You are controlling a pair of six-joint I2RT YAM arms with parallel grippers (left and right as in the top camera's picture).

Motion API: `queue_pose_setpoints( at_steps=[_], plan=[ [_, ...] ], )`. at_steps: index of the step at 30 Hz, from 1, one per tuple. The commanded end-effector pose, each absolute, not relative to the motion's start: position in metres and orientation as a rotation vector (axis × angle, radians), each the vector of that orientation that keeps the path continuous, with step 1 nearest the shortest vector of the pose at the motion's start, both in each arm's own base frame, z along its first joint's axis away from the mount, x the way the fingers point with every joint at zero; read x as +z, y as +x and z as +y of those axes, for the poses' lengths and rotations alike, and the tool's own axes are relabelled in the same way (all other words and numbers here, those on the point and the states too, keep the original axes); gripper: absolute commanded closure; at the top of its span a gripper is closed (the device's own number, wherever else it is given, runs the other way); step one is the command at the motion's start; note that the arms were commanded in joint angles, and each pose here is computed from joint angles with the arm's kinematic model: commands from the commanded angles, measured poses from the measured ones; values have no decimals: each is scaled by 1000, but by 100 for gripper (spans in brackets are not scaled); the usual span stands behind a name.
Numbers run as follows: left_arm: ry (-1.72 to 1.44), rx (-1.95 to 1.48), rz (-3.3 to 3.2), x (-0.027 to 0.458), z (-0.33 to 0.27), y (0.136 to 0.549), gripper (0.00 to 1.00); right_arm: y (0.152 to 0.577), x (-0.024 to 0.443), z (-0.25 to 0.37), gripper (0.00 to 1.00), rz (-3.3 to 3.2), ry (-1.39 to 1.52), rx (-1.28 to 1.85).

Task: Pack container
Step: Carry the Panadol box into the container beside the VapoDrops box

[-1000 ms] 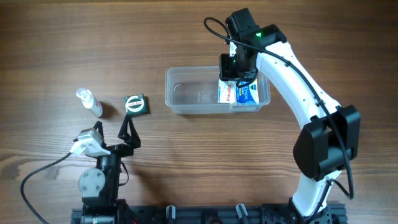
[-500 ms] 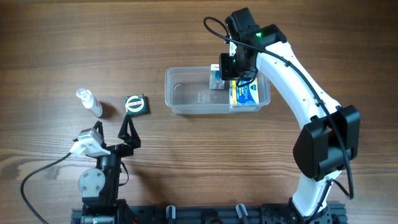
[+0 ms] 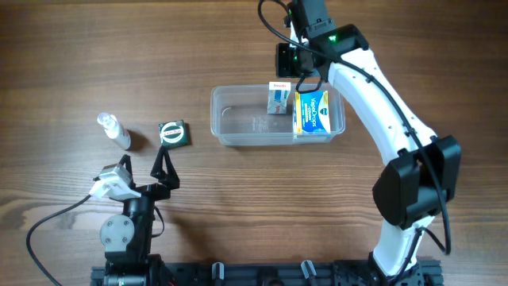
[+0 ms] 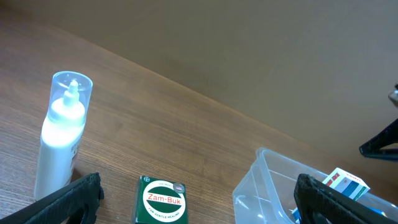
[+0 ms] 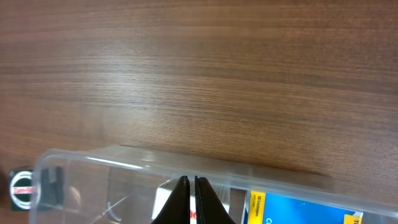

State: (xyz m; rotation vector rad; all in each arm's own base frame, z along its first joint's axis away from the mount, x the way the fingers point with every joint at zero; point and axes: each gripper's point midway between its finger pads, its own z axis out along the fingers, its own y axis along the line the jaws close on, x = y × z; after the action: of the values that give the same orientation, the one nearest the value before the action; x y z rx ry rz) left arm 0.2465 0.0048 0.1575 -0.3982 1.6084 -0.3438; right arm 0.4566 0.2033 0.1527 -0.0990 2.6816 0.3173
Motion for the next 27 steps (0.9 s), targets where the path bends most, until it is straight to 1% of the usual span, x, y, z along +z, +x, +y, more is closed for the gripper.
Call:
queue_pose_setpoints(
  at_steps=[1,6,13,16,21,24,27],
  plan=[
    [-398,-352,1611,156,3,246,0,461,127,205,96,2724,-99,269],
    [-398,-352,1611,156,3,246,0,456,118,206,96,2762,-108,280],
    [-397,-352,1612,156,3,246,0,420,107,204,96,2918,-127,309],
    [-398,-352,1611,156,3,246,0,411,107,210,96,2955,-135,381],
    [-398,-352,1611,156,3,246,0,398,106,206,96,3008,-126,365],
    [-398,-352,1611,156,3,246,0,404,121,208,96,2964,-130,377],
    [-398,-352,1611,156,3,246,0,418,158,208,96,2858,-134,375]
  ],
)
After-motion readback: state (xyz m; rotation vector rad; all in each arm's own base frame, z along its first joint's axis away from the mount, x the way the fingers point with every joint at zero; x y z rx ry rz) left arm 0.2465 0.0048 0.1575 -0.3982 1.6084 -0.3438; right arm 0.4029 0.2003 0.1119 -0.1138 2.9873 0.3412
